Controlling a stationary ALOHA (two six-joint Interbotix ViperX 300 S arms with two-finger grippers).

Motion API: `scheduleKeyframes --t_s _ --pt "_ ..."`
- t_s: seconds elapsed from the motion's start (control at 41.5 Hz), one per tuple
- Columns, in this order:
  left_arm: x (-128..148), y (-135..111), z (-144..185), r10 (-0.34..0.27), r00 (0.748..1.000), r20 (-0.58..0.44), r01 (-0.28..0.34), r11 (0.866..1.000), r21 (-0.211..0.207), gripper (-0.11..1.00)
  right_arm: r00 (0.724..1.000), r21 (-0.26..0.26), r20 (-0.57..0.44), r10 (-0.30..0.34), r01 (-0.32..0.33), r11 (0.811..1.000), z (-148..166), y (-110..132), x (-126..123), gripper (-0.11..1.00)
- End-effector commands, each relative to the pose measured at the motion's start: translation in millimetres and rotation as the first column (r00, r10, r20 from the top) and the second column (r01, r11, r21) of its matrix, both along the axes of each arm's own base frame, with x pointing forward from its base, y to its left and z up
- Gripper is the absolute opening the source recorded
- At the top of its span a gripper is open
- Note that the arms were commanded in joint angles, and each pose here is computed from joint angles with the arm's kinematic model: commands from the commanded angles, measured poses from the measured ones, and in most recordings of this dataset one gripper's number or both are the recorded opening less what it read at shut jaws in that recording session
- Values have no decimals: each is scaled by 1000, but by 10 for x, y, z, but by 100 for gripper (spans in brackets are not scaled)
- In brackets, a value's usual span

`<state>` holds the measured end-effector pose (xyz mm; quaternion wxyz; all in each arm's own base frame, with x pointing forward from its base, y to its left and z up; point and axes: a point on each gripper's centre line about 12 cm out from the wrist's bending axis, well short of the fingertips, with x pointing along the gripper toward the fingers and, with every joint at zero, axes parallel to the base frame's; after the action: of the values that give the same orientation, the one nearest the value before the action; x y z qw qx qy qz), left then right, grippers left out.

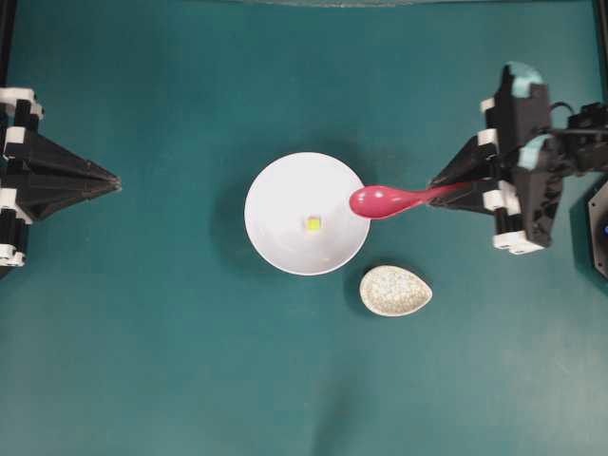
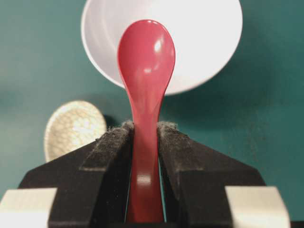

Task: Scoop the yellow hexagonal prism block from the bowl with a spoon using the right arm.
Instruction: 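Lift the pink spoon and carry it over the white bowl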

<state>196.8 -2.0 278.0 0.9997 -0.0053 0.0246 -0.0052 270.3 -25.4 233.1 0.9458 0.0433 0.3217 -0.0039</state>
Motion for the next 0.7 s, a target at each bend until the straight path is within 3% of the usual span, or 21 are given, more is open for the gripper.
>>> scheduleKeyframes --t_s 0.0,0.12,0.289,0.674 --pt "23 -4 93 -2 1000 17 2 1000 6 8 1000 -22 18 5 -4 1000 97 -29 92 22" --pt "6 -3 103 -2 1000 14 2 1000 3 8 1000 -47 10 18 -18 999 133 -52 193 23" --pt "-10 -3 99 -2 1000 5 2 1000 5 8 1000 -39 8 20 -20 999 217 -69 305 23" --pt "-5 -3 77 -2 1000 -15 2 1000 3 8 988 59 -151 37 -28 998 144 -109 653 23"
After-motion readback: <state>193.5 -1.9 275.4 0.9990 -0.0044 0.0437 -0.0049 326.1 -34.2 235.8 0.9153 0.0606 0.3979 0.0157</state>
